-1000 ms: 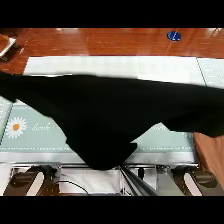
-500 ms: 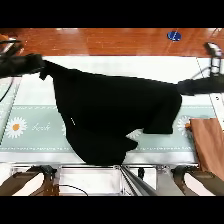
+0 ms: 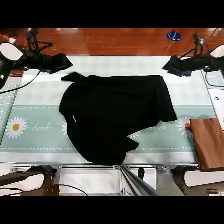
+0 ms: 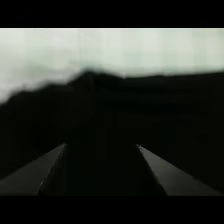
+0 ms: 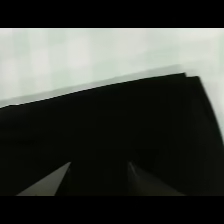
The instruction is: Fold the shirts.
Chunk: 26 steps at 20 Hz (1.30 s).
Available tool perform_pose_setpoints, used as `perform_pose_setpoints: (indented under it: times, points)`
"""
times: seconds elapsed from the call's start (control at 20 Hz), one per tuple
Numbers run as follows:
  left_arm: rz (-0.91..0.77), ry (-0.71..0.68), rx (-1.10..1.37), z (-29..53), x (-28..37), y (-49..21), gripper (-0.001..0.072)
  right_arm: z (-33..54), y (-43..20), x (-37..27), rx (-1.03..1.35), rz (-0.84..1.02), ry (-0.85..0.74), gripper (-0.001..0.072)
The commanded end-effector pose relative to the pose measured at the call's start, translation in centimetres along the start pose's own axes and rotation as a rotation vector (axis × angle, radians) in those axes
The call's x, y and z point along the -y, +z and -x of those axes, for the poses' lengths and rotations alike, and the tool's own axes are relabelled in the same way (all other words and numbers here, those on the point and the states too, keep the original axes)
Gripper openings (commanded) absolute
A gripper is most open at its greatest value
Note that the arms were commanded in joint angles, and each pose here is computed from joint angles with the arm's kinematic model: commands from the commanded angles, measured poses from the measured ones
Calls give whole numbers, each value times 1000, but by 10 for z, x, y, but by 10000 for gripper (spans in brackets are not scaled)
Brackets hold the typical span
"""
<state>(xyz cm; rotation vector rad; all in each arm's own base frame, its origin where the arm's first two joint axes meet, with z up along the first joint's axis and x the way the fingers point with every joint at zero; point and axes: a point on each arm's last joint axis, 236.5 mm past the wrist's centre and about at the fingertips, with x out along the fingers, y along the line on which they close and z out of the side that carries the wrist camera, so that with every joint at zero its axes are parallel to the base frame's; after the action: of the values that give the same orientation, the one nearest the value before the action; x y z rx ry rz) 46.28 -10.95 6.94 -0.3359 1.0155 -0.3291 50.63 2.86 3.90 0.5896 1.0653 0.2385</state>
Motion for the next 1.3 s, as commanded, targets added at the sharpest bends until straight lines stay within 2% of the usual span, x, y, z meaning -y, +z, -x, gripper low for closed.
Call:
perform_pose_setpoints:
  times: [0.0,0.15,0.35,0.5,0.65,0.9,1.25]
  points:
    - [-12,52,-356,21,-29,-81,510,44,-8,27,-88,-10,14,405]
    - [84,38,-523,35,-29,-158,510,86,-58,94,-225,-11,-198,405]
    - [176,41,-720,45,-27,-293,510,78,-124,109,-154,-162,-178,405]
    - [260,48,-853,62,-29,-359,510,67,-159,105,-96,-209,-156,405]
    - [356,-3,-890,59,-15,-382,509,62,-180,103,-114,-219,-137,405]
    - [520,-138,-725,23,13,-365,509,57,-193,105,-143,-236,-135,405]
    - [459,-169,-821,15,49,-416,509,56,-189,104,-123,-250,-132,405]
